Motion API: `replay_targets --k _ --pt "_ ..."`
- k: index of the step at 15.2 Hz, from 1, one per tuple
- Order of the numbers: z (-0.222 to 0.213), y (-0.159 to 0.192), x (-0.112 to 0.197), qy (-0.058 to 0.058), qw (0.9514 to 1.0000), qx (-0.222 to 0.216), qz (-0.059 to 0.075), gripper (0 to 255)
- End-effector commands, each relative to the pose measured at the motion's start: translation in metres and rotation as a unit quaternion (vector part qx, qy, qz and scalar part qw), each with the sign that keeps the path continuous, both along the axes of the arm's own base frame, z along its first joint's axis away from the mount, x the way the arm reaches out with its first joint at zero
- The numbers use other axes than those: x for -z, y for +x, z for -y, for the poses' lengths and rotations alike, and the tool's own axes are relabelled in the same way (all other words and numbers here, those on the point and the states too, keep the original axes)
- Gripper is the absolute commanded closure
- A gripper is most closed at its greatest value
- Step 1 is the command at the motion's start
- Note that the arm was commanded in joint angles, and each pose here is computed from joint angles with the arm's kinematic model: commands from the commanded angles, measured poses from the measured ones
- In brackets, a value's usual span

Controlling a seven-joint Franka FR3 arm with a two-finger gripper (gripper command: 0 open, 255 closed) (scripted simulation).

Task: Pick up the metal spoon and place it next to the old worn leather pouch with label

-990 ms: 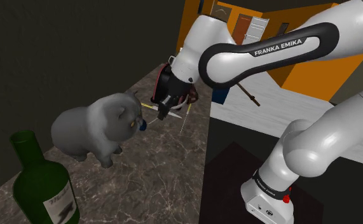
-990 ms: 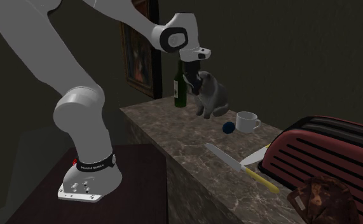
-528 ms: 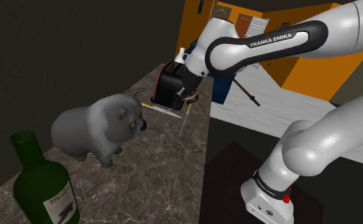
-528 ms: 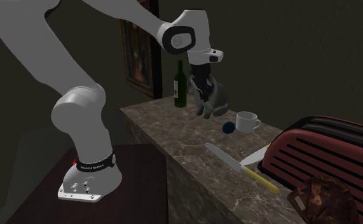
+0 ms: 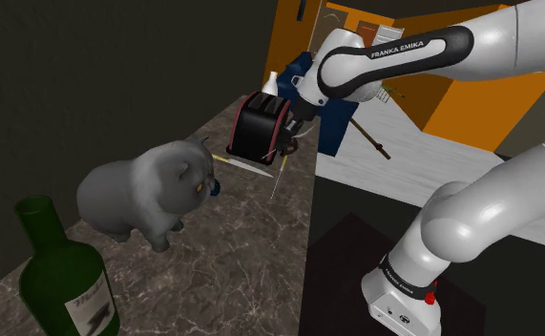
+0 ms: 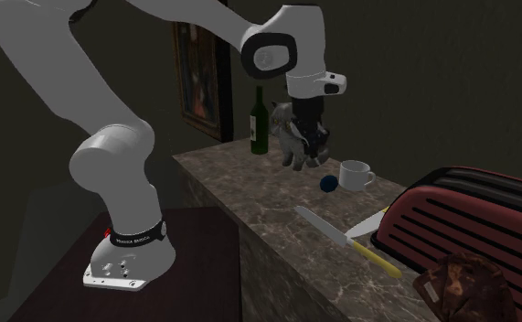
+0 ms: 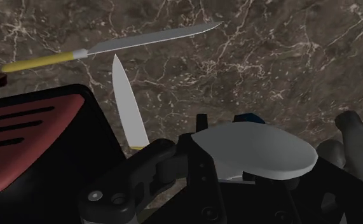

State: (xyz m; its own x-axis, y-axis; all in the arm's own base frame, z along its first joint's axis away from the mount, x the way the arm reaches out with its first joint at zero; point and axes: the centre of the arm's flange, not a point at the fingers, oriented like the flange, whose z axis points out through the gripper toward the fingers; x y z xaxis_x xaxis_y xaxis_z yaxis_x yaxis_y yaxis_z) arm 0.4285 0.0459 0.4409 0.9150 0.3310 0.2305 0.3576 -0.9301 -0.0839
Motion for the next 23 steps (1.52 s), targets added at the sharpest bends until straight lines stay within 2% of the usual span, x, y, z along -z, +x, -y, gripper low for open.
replay_targets --k 1,13,23 --pt "0.025 0.008 0.001 0.0 1.0 -0.001 0.0 255" --pt "0.184 0.05 0.0 0.0 1.0 -0.001 0.0 255" --pt "0.184 0.05 0.053 0.0 1.0 -0.001 0.0 255"
